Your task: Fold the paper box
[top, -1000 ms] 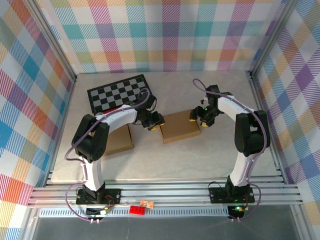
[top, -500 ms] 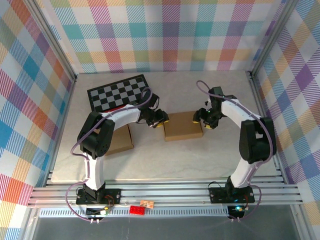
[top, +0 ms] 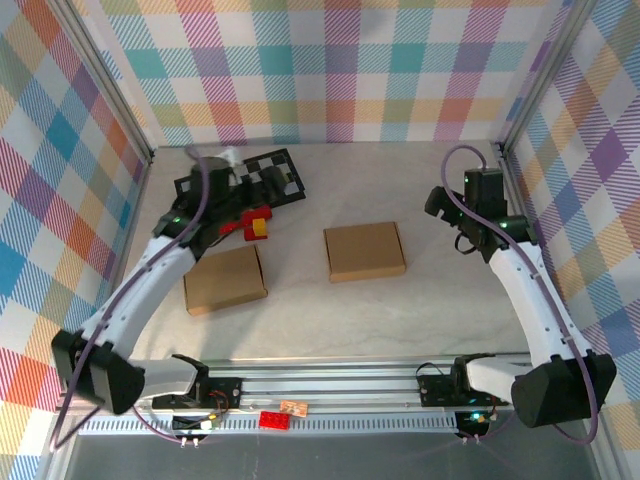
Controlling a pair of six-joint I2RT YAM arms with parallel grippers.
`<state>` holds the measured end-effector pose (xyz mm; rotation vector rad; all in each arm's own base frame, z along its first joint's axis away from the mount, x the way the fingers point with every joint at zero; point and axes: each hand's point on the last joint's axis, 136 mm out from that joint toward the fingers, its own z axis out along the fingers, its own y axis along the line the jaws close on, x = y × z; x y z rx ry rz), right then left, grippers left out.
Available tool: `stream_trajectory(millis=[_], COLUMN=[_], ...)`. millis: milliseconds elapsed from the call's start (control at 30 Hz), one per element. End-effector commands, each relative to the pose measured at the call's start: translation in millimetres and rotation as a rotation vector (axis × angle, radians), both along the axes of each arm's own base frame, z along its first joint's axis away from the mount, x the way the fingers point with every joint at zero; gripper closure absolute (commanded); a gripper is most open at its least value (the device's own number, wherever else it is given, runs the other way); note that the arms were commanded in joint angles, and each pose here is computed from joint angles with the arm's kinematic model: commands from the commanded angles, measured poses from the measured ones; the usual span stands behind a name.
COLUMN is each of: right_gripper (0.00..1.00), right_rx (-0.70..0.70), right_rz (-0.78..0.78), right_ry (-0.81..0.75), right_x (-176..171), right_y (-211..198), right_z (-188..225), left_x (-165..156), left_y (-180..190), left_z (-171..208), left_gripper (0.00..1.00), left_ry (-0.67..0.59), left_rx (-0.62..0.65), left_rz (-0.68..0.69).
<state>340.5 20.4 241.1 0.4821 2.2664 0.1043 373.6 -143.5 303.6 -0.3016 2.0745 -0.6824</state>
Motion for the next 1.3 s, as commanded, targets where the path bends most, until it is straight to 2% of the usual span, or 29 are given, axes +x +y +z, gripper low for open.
stream_trajectory(millis=[0,100,133,267,433,600,733,833,967,1167,1200,1267], right_gripper=[0.01,0.01,0.01,0.01,0.01,0.01,0.01,0.01,0.01,0.01,0.01,0.01], right_rx=[-0.119,-0.167,-0.212,-0.288,-0.308,-0.279,-0.255,-0.293,-0.232,-0.239,-0.24,-0.239], right_rz=[-0.147,-0.155,-0.099,-0.028,0.112,0.177,0.246,0.328,0.307,0.271,0.268,0.267], right_ry=[0.029,-0.02,-0.085,-0.225,-0.119,-0.172,-0.275,-0.31,-0.368,-0.42,-0.422,-0.406], right_x=[-6.8,-10.5,-3.5,3.7,10.9,25.8,43.6,55.0,56.1,47.1,47.4,50.3], right_y=[-31.7,-43.3,-41.1,-38.5,-23.3,-10.7,2.3,10.3,-0.9,-7.0,-7.6,-7.9], right_z=[-22.3,-33.7,-35.0,-59.0,-113.2,-138.8,-133.1,-131.5,-144.0,-144.6,-144.9,-146.0], left_x=[-5.3,-25.2,-29.6,-28.2,-25.7,-7.1,7.0,14.5,21.0,9.6,12.3,13.0], left_y=[55.2,130.9,144.2,158.2,180.8,179.8,182.5,181.8,170.5,162.2,160.9,159.3], left_z=[-45.1,-52.2,-53.9,-83.3,-138.9,-167.4,-182.8,-198.4,-204.1,-213.2,-212.1,-217.1], left_gripper=[0.0,0.0,0.0,0.0,0.0,0.0,0.0,0.0,0.0,0.0,0.0,0.0], left_ry=[0.07,0.075,0.052,-0.024,0.021,0.013,-0.038,-0.046,-0.109,-0.196,-0.242,-0.173], left_rx=[0.26,0.464,0.531,0.652,0.649,0.625,0.593,0.559,0.519,0.527,0.528,0.537], left_rz=[0.149,0.51,0.545,0.457,0.455,0.402,0.401,0.391,0.346,0.337,0.339,0.316])
